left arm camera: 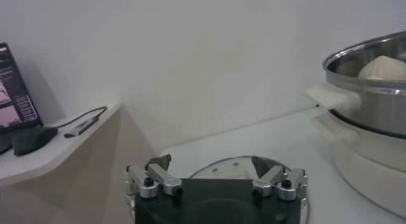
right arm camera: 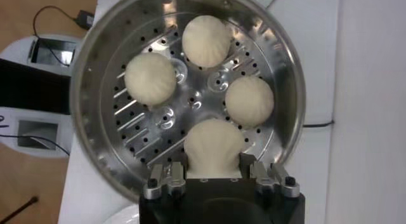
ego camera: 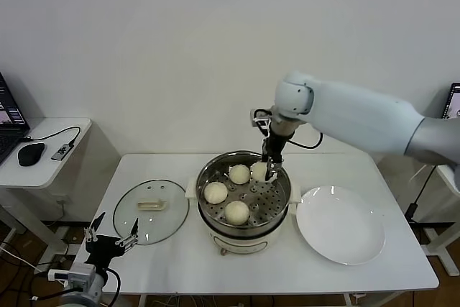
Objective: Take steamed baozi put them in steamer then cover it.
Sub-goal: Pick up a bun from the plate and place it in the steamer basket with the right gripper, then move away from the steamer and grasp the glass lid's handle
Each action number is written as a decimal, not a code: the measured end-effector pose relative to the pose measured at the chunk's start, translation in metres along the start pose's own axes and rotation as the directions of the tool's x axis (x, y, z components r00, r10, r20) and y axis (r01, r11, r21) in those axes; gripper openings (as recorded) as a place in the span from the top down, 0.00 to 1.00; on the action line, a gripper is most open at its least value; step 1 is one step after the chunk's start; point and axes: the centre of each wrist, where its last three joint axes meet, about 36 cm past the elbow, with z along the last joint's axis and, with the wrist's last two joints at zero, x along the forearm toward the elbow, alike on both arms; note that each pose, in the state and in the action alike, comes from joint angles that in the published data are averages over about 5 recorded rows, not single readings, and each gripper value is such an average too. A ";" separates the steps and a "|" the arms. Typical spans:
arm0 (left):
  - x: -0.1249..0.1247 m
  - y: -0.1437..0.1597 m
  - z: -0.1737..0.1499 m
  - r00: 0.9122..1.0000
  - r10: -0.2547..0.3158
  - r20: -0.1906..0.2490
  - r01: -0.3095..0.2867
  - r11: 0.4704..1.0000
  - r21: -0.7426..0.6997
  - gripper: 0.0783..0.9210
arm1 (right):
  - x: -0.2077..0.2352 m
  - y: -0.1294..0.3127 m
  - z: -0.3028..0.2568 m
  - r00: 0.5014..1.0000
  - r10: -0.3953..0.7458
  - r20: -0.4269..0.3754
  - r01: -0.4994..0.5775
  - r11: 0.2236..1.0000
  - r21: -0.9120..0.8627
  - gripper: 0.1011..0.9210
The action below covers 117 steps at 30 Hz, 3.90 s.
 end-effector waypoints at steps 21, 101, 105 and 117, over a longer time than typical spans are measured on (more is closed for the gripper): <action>-0.003 -0.006 0.003 1.000 0.012 -0.007 -0.011 1.000 0.012 0.12 | -0.050 0.011 0.007 0.999 -0.020 -0.031 0.019 0.999 -0.028 0.37; -0.091 -0.008 0.112 0.958 -0.001 0.286 0.259 0.430 -0.865 0.12 | -0.223 0.409 0.173 0.047 0.984 -0.172 0.003 -0.172 -0.985 0.12; -0.106 -0.001 0.121 0.957 0.041 0.288 0.255 0.362 -0.897 0.12 | -0.226 0.413 0.169 0.054 0.982 -0.182 0.004 -0.182 -0.983 0.12; -0.138 0.008 0.124 0.974 0.067 0.216 0.190 0.275 -0.943 0.12 | -0.230 0.419 0.159 0.059 0.981 -0.187 0.000 -0.187 -0.982 0.12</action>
